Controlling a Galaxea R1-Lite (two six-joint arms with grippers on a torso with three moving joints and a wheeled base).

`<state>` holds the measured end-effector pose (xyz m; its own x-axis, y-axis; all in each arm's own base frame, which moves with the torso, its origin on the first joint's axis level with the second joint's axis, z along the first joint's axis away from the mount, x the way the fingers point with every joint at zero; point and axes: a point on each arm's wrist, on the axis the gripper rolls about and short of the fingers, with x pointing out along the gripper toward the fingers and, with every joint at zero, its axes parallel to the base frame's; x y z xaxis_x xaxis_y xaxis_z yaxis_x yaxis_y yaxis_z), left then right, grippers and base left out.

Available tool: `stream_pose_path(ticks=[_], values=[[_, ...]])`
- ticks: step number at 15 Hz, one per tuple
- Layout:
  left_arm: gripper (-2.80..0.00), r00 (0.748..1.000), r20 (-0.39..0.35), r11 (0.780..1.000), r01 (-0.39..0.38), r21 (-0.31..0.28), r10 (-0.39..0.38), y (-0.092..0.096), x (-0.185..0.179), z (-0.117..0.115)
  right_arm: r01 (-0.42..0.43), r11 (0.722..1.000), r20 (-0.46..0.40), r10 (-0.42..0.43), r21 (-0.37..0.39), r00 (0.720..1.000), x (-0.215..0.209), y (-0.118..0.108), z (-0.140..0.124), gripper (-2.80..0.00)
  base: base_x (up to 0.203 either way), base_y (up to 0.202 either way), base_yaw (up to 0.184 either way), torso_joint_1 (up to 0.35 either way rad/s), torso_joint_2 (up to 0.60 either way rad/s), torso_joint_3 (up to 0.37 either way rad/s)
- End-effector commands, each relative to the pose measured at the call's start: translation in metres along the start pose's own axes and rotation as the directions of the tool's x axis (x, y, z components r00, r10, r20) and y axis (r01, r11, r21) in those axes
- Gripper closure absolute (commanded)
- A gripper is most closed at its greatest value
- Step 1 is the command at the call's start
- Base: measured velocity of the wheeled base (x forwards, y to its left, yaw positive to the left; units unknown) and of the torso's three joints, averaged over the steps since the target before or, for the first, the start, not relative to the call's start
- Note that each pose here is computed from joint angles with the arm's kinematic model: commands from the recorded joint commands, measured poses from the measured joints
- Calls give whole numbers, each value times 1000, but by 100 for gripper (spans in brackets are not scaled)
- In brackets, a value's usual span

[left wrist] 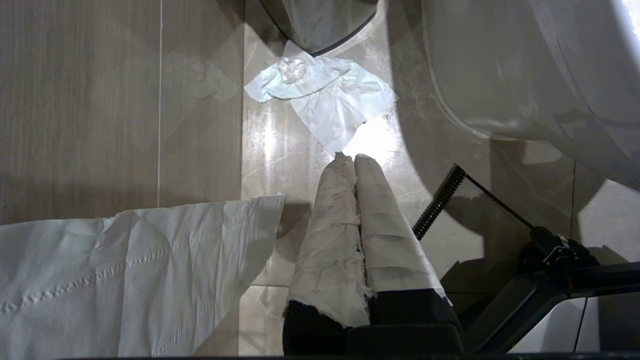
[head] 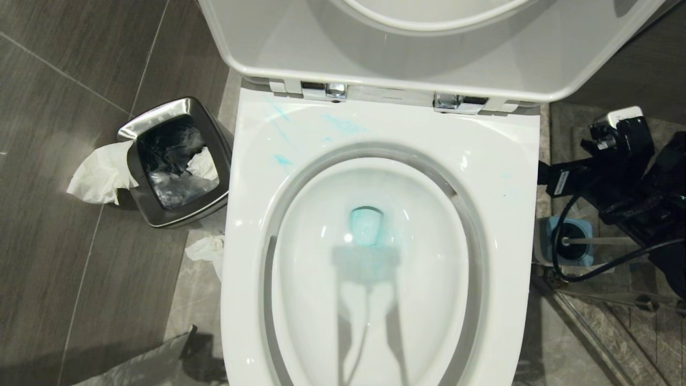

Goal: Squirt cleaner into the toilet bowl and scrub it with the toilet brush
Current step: Scrub the toilet bowl

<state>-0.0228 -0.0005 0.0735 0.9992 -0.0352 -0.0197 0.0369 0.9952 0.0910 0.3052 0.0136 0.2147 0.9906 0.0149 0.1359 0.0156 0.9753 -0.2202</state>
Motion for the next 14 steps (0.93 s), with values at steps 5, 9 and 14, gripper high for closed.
stream_pose_path(ticks=[5,9,14], values=[[0,1000,0,1000,0,0,0,0,0,0,8,1000,-1,-8,25,1000,-58,-4,10,0,0,0,0,0,0,0],[0,1000,0,1000,0,0,0,0,0,0,14,1000,-32,-14,27,999,-65,-4,7,0,0,0,0,0,0,0],[0,1000,0,1000,0,0,0,0,0,0,37,999,-244,-35,5,969,-76,-4,-20,0,0,0,0,0,0,0]])
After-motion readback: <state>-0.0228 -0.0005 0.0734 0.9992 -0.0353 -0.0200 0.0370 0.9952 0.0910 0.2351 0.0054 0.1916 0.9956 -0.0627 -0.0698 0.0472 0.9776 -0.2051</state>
